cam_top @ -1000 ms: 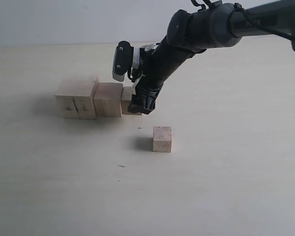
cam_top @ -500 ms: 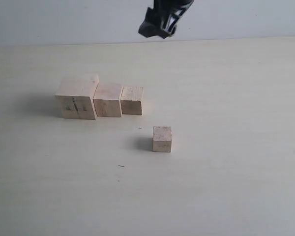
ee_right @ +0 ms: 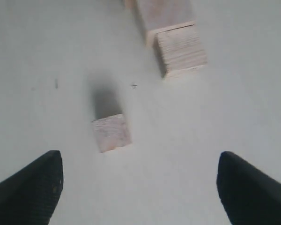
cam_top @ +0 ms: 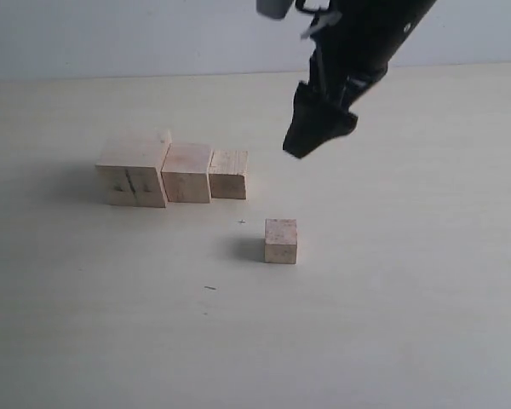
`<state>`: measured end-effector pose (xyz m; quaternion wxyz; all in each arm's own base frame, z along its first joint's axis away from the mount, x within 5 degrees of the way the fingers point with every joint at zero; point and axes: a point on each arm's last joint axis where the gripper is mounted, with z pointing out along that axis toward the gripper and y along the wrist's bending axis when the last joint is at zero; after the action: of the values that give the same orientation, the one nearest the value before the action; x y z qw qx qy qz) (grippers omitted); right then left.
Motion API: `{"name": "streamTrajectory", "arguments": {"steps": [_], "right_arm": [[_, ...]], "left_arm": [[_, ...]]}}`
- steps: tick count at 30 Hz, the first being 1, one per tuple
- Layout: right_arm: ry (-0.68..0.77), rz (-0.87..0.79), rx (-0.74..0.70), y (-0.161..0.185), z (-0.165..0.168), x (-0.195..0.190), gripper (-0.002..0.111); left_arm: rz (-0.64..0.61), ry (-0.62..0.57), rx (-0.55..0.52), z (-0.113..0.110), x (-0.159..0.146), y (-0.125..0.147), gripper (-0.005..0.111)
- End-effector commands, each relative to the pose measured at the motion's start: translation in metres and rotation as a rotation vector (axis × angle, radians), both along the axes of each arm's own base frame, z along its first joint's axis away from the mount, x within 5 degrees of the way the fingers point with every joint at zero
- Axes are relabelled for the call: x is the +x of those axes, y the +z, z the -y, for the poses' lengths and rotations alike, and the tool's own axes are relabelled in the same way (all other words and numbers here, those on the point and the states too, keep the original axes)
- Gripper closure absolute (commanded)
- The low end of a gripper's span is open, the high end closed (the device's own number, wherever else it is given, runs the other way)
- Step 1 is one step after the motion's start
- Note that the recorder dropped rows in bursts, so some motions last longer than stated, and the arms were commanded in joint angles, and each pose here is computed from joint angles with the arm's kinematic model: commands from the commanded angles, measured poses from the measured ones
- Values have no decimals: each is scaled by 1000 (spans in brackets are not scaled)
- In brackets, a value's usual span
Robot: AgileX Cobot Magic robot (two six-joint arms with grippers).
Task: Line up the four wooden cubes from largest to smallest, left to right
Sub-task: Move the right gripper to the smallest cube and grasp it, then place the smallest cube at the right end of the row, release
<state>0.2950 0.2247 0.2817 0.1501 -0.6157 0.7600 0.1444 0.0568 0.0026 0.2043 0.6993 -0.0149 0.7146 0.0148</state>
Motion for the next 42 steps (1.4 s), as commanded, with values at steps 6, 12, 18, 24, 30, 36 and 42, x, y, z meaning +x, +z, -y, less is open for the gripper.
{"name": "streamTrajectory", "arguments": {"steps": [6, 12, 18, 24, 30, 36, 42], "right_arm": [[15, -61, -54, -86, -6, -3, 24], [97, -129, 18, -117, -19, -1, 24], [140, -73, -26, -141, -33, -2, 24], [131, -82, -79, -162, -33, 1, 24], [91, -42, -173, -173, -26, 7, 24], [96, -36, -176, -173, -26, 7, 33], [103, -26, -184, -173, -25, 8, 70]], "left_arm": [[7, 1, -5, 0, 0, 0, 104], [7, 1, -5, 0, 0, 0, 104], [7, 1, -5, 0, 0, 0, 104], [7, 1, -5, 0, 0, 0, 104], [7, 1, -5, 0, 0, 0, 104], [7, 1, -5, 0, 0, 0, 104], [7, 1, -5, 0, 0, 0, 104]]}}
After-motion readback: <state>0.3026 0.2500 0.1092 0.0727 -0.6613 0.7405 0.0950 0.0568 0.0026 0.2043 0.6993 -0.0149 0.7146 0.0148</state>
